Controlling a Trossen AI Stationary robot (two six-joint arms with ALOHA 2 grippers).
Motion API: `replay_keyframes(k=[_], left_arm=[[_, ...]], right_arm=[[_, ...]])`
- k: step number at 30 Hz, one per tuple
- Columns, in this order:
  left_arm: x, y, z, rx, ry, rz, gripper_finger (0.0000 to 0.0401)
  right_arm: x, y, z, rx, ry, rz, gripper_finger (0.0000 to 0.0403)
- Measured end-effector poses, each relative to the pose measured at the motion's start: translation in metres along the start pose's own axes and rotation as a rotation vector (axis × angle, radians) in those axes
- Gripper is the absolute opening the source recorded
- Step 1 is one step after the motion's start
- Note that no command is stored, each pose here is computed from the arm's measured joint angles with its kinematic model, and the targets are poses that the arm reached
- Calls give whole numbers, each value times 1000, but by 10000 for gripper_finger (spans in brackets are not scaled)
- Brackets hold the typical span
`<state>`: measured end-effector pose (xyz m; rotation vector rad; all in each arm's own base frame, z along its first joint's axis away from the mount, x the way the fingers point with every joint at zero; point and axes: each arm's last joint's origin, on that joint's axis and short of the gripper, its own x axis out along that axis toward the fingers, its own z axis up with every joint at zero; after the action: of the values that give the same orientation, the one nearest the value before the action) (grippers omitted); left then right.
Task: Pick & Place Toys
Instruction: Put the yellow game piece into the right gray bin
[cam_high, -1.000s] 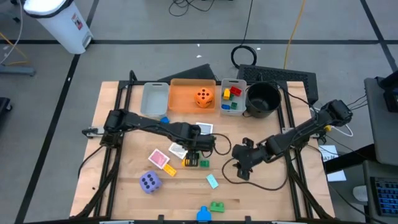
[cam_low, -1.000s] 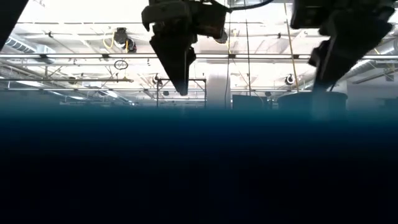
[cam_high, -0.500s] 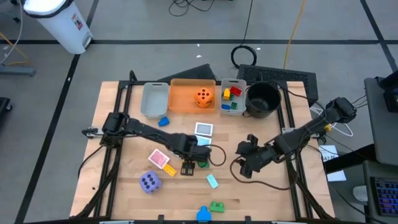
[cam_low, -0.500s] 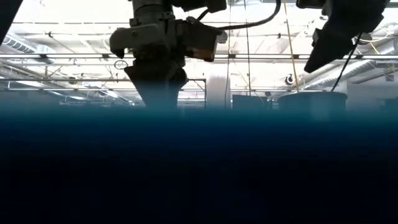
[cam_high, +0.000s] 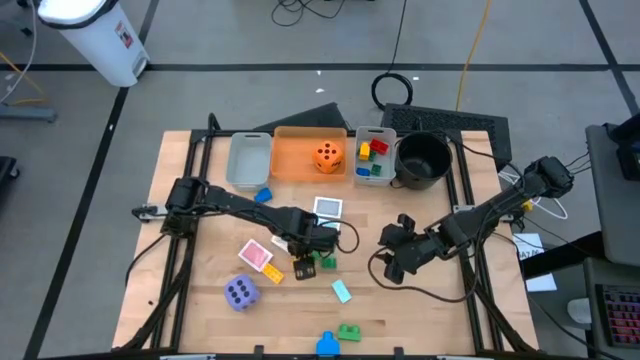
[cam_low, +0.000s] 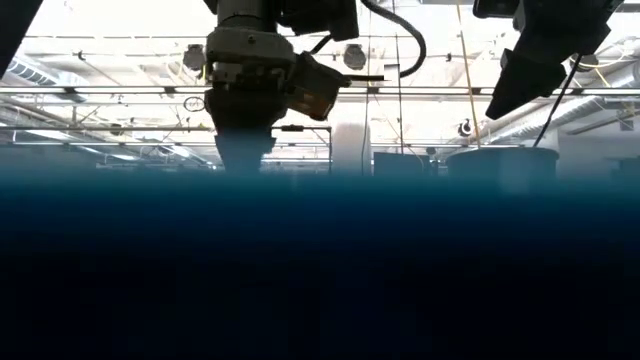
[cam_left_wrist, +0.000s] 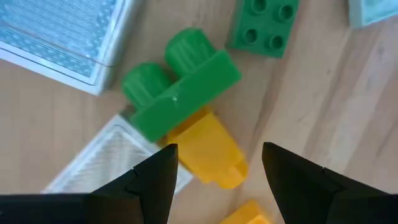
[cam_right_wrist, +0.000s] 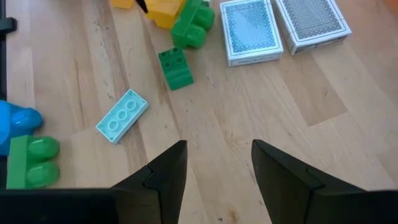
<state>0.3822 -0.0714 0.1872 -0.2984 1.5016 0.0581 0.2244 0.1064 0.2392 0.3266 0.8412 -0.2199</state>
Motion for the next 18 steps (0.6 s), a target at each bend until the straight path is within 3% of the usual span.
replay_keyframes(k=[6, 18], left_arm=[[0, -1, 0, -121, -3, -3, 241], [9, 2, 1, -240, -1, 42, 241]], right_arm=[[1, 0, -1, 6, -2, 1, 169], [16, -5, -14, 79, -36, 40, 169]])
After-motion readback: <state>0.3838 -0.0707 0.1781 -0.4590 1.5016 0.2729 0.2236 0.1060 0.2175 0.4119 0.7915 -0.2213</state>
